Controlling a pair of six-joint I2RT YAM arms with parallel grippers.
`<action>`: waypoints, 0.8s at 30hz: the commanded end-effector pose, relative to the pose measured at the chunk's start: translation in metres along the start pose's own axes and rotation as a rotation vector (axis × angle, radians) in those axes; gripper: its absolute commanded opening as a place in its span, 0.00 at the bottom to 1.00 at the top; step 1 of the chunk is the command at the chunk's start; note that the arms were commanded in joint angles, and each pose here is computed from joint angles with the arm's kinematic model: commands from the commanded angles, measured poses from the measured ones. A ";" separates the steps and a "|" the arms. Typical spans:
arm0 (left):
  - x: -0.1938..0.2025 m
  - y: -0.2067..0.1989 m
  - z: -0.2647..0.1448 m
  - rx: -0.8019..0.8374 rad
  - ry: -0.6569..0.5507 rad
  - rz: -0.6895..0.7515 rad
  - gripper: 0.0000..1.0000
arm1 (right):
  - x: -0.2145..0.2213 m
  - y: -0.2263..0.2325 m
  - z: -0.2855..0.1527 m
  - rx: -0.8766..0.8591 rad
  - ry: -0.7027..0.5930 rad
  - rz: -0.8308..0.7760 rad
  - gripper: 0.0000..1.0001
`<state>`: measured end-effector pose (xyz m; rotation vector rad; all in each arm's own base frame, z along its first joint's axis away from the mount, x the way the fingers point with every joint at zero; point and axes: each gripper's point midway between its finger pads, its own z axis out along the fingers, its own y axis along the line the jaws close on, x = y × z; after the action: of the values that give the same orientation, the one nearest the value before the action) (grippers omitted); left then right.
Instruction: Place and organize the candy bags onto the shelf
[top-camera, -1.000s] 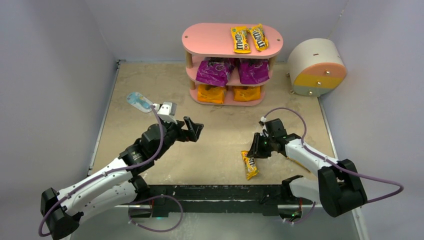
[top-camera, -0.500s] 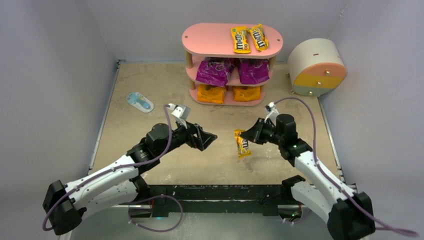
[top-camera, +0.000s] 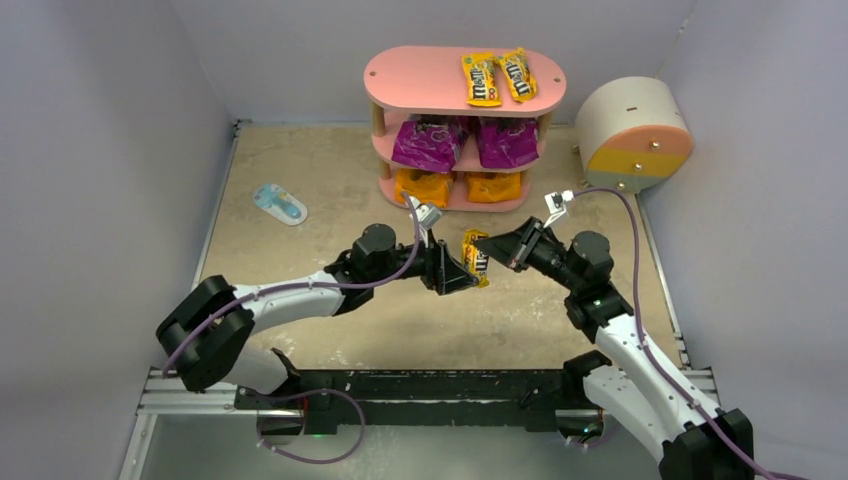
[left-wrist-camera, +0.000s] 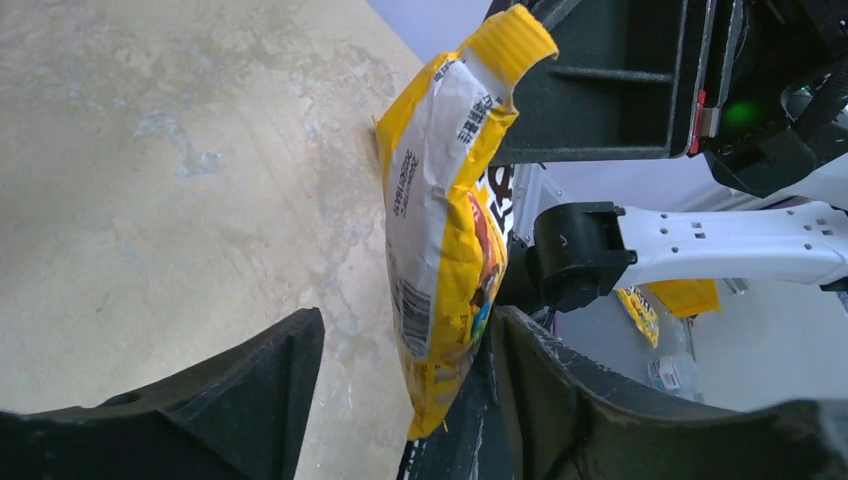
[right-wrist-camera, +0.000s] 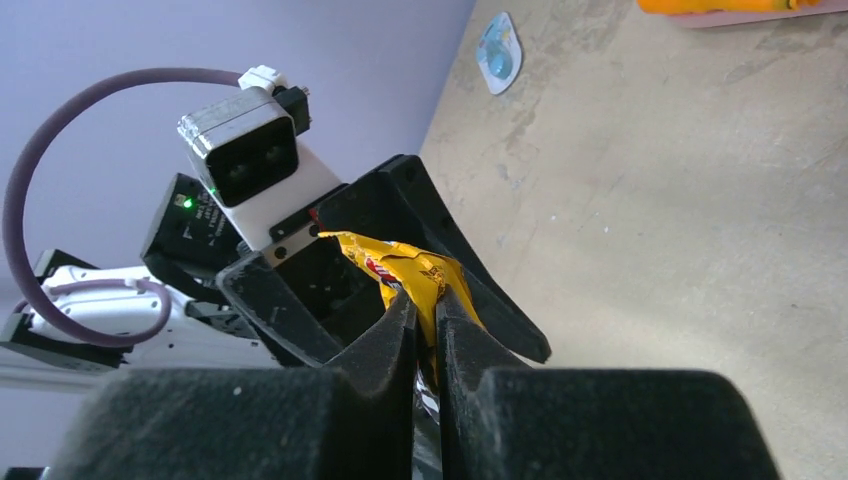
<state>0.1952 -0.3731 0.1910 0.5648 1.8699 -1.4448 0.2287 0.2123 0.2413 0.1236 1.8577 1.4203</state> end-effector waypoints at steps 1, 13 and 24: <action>-0.027 -0.033 0.010 0.158 -0.057 0.039 0.58 | -0.013 0.025 -0.002 -0.071 -0.048 0.004 0.09; 0.010 -0.018 -0.010 0.167 0.193 0.305 0.00 | -0.010 0.005 -0.008 0.117 0.088 -0.238 0.56; 0.050 -0.019 -0.058 0.335 0.339 0.754 0.00 | 0.018 0.034 -0.046 0.004 0.311 -0.550 0.87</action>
<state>0.1481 -0.3322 0.1693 1.3780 1.5773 -1.1880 0.2122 0.1886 0.2693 -0.3117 1.9430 1.0200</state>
